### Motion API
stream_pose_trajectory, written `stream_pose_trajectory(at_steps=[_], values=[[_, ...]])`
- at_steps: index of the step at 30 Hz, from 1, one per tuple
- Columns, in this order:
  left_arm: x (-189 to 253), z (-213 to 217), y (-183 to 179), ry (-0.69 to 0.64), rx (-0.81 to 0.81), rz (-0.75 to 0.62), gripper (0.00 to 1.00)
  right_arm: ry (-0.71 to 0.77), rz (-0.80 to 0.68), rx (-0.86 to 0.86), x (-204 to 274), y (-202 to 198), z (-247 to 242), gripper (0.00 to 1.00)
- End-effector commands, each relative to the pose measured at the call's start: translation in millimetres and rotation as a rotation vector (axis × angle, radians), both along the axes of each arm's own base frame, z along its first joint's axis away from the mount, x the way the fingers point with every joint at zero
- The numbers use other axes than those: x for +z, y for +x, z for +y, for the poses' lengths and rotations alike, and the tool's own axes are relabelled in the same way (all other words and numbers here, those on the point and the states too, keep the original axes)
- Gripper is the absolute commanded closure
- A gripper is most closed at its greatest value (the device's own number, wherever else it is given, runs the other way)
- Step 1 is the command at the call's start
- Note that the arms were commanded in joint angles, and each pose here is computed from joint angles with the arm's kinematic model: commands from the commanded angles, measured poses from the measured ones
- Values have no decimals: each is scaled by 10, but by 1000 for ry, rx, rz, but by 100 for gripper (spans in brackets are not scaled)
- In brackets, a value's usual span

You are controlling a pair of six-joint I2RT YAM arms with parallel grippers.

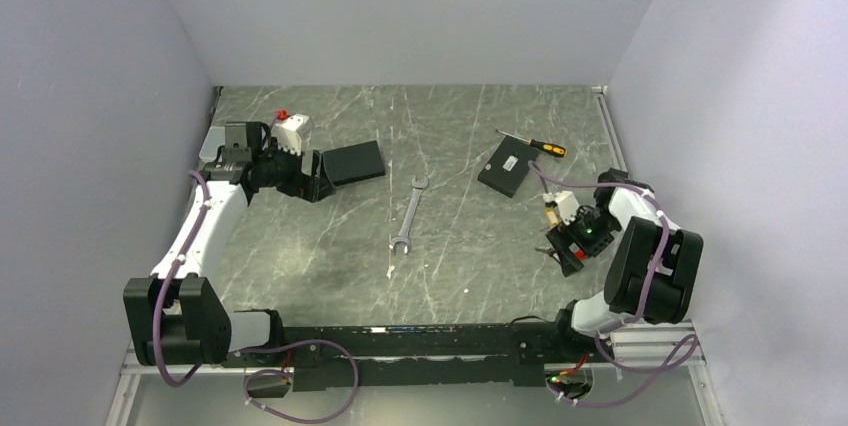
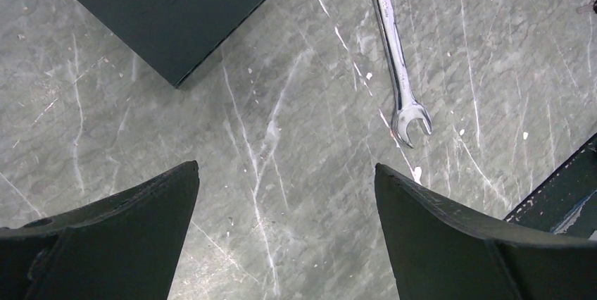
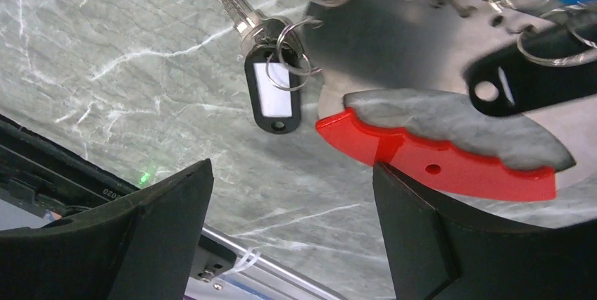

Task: Remove the keys from the keyring

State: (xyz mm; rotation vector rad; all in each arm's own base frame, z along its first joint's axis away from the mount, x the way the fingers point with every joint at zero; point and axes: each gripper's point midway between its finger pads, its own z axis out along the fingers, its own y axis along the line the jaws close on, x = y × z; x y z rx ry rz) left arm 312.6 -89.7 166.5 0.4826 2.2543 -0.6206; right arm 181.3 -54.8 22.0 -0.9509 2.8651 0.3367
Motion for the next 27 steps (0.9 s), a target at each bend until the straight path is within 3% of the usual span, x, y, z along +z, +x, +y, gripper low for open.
stream_pose_trajectory(at_steps=[1, 11, 16, 21, 27], values=[[194, -42, 42, -10, -27, -87, 1, 20, 3, 99, -145, 81, 229, 13], [206, -61, 29, -17, -40, -84, 1, 262, 82, 329, -104, 53, 1468, 13], [190, -67, 17, -19, -45, -71, 1, 470, 78, 382, 266, 135, 2065, 14], [217, -40, 2, -3, -37, -96, 1, 394, -101, 318, 580, 370, 1632, 14], [208, -72, 4, -21, -48, -92, 1, 153, -182, 299, 316, 205, 976, 23]])
